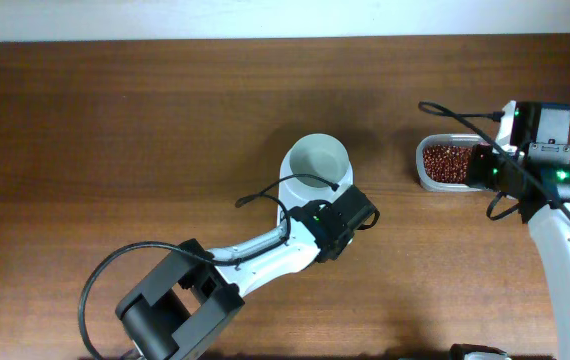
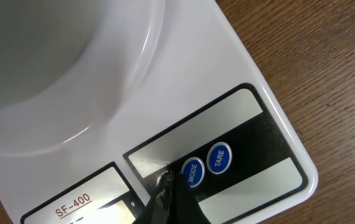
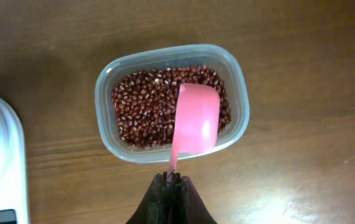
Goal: Scoop and weigh 50g on scale
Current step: 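Lower the scoop held by the right gripper into the red beans, then lift the filled scoop out of the bean tub with the right gripper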
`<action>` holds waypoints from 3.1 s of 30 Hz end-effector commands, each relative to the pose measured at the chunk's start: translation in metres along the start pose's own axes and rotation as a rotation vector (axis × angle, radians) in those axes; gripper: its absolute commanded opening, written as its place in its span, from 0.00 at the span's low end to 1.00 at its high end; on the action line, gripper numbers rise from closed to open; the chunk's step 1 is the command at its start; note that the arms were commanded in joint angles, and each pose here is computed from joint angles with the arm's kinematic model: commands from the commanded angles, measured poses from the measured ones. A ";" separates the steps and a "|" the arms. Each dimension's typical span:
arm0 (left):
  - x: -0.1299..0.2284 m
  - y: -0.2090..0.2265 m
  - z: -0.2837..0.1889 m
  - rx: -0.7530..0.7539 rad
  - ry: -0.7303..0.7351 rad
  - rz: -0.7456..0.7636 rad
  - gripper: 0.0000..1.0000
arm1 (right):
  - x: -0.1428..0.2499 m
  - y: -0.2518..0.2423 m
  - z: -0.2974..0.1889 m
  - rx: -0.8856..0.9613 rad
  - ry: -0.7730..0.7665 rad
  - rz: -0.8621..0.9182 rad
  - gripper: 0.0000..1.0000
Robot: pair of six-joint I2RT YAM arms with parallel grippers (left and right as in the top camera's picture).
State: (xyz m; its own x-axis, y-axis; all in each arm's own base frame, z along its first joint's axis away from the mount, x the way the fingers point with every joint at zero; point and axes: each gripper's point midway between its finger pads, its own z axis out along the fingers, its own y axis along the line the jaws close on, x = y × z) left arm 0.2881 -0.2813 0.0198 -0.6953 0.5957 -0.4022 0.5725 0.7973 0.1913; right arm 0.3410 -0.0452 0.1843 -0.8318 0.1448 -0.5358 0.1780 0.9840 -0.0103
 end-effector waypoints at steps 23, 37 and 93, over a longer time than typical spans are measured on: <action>0.008 -0.001 0.004 0.000 0.029 0.027 0.00 | 0.033 -0.031 0.100 -0.345 0.242 0.209 0.04; 0.008 -0.001 0.004 -0.001 0.030 0.027 0.00 | 0.007 -0.037 0.071 -0.653 0.126 0.462 0.04; 0.009 -0.001 0.004 -0.001 0.033 0.027 0.00 | -0.036 0.039 -0.028 -1.399 0.000 0.480 0.04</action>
State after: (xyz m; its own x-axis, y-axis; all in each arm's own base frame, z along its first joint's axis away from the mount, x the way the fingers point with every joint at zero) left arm 0.2868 -0.2796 0.0193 -0.6979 0.5990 -0.3926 0.5738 0.7957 0.1941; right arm 0.3637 -0.0125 0.2242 -0.8453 0.4908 -0.2112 -0.1562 0.1510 0.9761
